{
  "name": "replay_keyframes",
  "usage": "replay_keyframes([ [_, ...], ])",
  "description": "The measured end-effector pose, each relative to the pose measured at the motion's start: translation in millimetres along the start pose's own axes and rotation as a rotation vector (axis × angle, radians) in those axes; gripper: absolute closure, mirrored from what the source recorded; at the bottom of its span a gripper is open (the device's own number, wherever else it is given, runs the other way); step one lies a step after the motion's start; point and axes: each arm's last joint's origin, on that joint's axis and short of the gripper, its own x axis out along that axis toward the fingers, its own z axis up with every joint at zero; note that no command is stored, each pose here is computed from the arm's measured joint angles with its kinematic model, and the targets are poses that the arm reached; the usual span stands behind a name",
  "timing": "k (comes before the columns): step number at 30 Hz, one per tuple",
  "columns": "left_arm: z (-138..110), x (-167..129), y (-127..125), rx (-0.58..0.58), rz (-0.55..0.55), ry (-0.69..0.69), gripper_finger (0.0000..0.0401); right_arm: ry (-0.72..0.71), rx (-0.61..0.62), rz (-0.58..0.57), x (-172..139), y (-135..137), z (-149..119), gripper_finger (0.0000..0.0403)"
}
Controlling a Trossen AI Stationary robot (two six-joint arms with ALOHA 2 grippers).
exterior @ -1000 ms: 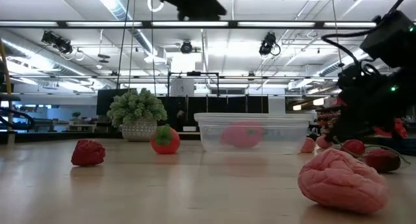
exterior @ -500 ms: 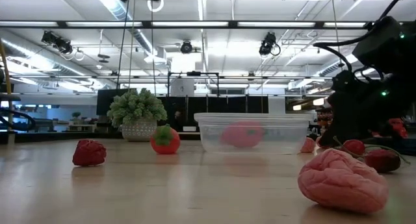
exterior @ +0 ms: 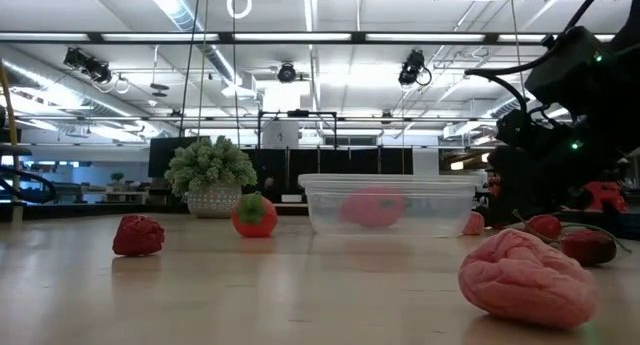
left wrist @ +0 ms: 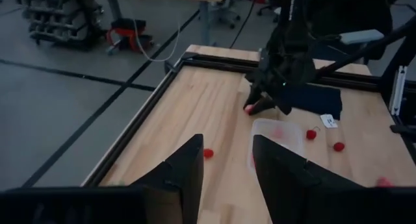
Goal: Pick and placing Produce into tupperware
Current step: Put the pink peach into the transparent bin
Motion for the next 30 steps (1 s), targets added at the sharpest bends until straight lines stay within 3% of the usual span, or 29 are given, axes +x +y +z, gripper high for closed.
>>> replay_keyframes([
  [11, -4, -9, 4, 0.000, 0.038, 0.004, 0.0268, 0.009, 0.027, 0.004, 0, 0, 0, 0.0318],
  [30, -11, -9, 4, 0.042, 0.043, 0.069, 0.0272, -0.004, 0.032, 0.131, -15, 6, 15, 0.0325],
])
